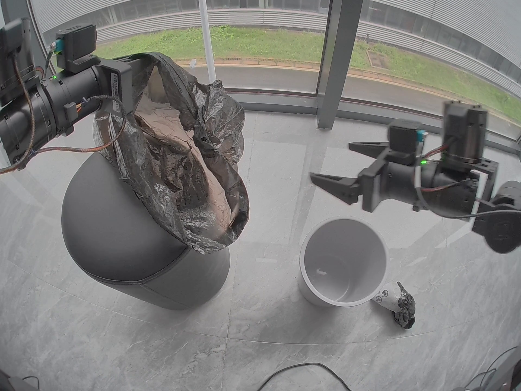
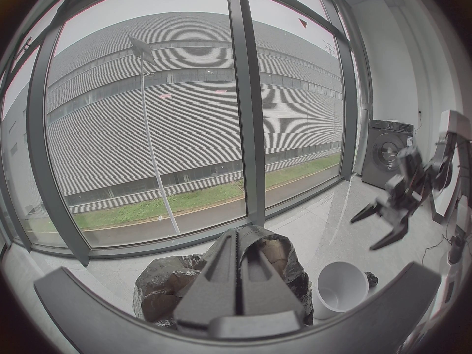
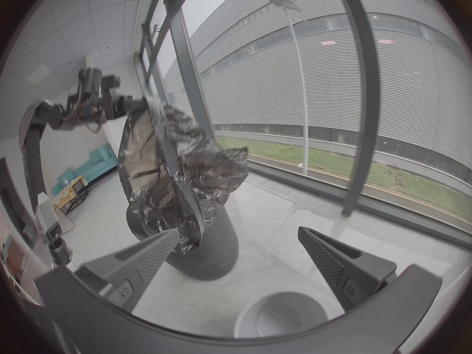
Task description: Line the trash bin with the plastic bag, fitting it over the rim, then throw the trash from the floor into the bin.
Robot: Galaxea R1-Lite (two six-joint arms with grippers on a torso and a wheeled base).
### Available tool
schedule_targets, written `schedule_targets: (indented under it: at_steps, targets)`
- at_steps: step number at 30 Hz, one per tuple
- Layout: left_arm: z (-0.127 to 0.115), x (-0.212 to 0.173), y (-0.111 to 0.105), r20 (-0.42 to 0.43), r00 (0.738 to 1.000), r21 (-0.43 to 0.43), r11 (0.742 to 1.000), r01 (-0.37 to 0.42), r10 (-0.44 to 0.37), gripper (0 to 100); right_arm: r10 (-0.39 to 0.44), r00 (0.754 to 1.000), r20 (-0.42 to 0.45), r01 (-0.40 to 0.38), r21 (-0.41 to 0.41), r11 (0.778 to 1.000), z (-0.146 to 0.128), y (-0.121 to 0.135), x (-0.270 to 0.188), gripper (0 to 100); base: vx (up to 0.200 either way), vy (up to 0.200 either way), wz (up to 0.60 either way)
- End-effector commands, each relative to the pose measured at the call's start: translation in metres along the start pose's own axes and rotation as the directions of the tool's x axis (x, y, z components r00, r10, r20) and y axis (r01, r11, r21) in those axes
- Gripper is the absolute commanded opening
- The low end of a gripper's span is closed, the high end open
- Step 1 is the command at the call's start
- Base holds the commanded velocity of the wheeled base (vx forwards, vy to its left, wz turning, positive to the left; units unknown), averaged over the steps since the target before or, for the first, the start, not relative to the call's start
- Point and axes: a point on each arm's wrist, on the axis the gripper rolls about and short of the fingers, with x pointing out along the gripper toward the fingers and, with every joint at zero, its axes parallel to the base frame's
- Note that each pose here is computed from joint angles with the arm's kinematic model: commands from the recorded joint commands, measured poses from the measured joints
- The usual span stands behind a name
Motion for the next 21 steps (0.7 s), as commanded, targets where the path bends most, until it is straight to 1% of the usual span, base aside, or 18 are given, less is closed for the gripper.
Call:
schedule_targets:
  at_steps: [1,4,7,8,9,16,18,20,21]
  targets:
    - [0.003,0.013,-0.001,0.042,0.999,0.002,1.0,0.015,-0.015,0,0.188,0.982,0.001,-0.187,-0.061,0.98,-0.053,0.031,0.114,100,0.0,0.0,0.0]
    - [0.002,0.011,-0.001,0.039,0.999,0.002,1.0,0.015,-0.016,0,0.185,0.982,0.033,-0.182,-0.071,0.981,-0.051,0.031,0.117,100,0.0,0.0,0.0]
    - [0.003,0.011,-0.001,0.039,0.999,0.002,1.0,0.015,-0.016,0,0.171,0.98,0.104,-0.162,-0.09,0.983,-0.048,0.027,0.121,100,0.0,0.0,0.0]
    - [0.003,0.011,-0.001,0.039,0.999,0.002,1.0,0.015,-0.016,0,0.171,0.98,0.104,-0.162,-0.09,0.983,-0.048,0.027,0.121,100,0.0,0.0,0.0]
    - [0.002,0.011,-0.001,0.038,0.999,0.001,1.0,0.017,-0.017,0,0.17,0.978,0.124,-0.159,-0.094,0.983,-0.046,0.027,0.122,100,0.0,0.0,0.0]
    - [0.003,0.012,-0.005,0.041,0.999,0.0,1.0,0.031,-0.031,0,0.189,0.974,0.123,-0.178,-0.097,0.979,-0.052,0.028,0.127,100,0.0,0.0,0.0]
    - [0.004,0.012,-0.006,0.045,0.998,-0.001,0.999,0.038,-0.038,0,0.193,0.972,0.134,-0.18,-0.101,0.978,-0.049,0.029,0.129,100,0.0,0.0,0.0]
    - [0.004,0.011,-0.007,0.05,0.997,-0.001,0.999,0.05,-0.05,0,0.195,0.971,0.137,-0.182,-0.102,0.978,-0.049,0.03,0.131,100,0.0,0.0,0.0]
    - [0.005,0.011,-0.008,0.057,0.996,-0.001,0.997,0.071,-0.071,0,0.195,0.971,0.14,-0.182,-0.103,0.978,-0.05,0.03,0.133,100,0.0,0.0,0.0]
